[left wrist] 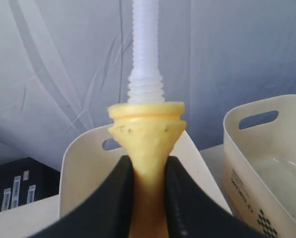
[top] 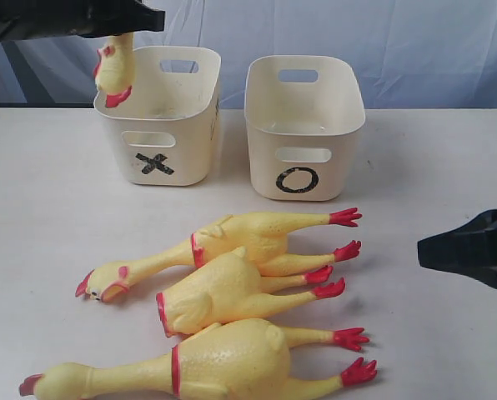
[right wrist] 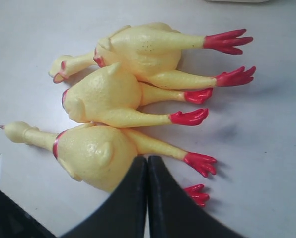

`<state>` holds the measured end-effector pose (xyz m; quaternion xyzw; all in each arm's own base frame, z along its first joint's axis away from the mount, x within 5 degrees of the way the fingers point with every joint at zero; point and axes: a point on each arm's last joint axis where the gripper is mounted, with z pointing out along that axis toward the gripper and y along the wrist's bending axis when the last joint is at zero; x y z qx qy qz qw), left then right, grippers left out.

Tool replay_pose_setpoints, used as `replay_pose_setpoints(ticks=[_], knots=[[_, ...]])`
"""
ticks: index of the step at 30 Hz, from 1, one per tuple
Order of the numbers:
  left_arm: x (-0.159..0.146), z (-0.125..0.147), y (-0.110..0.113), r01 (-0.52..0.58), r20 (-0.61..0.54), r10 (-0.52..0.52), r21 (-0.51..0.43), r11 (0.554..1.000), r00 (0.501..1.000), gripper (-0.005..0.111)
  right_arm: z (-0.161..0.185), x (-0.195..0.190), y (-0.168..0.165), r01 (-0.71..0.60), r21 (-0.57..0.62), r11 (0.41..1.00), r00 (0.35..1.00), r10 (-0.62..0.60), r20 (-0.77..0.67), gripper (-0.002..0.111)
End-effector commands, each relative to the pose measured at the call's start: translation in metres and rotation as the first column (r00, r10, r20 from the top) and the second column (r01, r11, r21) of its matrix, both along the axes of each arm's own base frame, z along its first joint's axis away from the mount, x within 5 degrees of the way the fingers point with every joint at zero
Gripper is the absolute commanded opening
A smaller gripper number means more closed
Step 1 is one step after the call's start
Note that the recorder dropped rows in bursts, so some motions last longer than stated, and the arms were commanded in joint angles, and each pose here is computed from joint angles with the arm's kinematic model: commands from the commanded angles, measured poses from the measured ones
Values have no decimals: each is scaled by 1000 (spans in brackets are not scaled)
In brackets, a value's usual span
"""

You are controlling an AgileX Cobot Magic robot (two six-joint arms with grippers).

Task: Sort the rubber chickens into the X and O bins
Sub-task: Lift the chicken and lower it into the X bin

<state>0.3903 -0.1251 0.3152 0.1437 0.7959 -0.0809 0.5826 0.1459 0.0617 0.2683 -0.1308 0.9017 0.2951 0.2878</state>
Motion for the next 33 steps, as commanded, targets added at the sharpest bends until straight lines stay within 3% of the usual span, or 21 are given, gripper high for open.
replay_pose_setpoints(ticks=[1,9,16,30,33], knots=[[21,-9,-2,-35,52,33,38,999,998,15,2,1,0,2,3,1000,1000,-2,12,0],[52,-33,-11,-32,118,12,165,986,993,15,3,2,1,11,18,1000,1000,-11,15,0],[61,-57,-13,-17,98,-5,224,974,995,15,4,2,1,12,26,1000,1000,-12,16,0],[69,-93,-16,3,22,-9,249,968,1000,15,5,1,3,-4,47,999,1000,3,20,0],[70,-105,-18,27,-25,-21,256,966,999,23,5,1,3,-7,48,999,1000,6,17,0]])
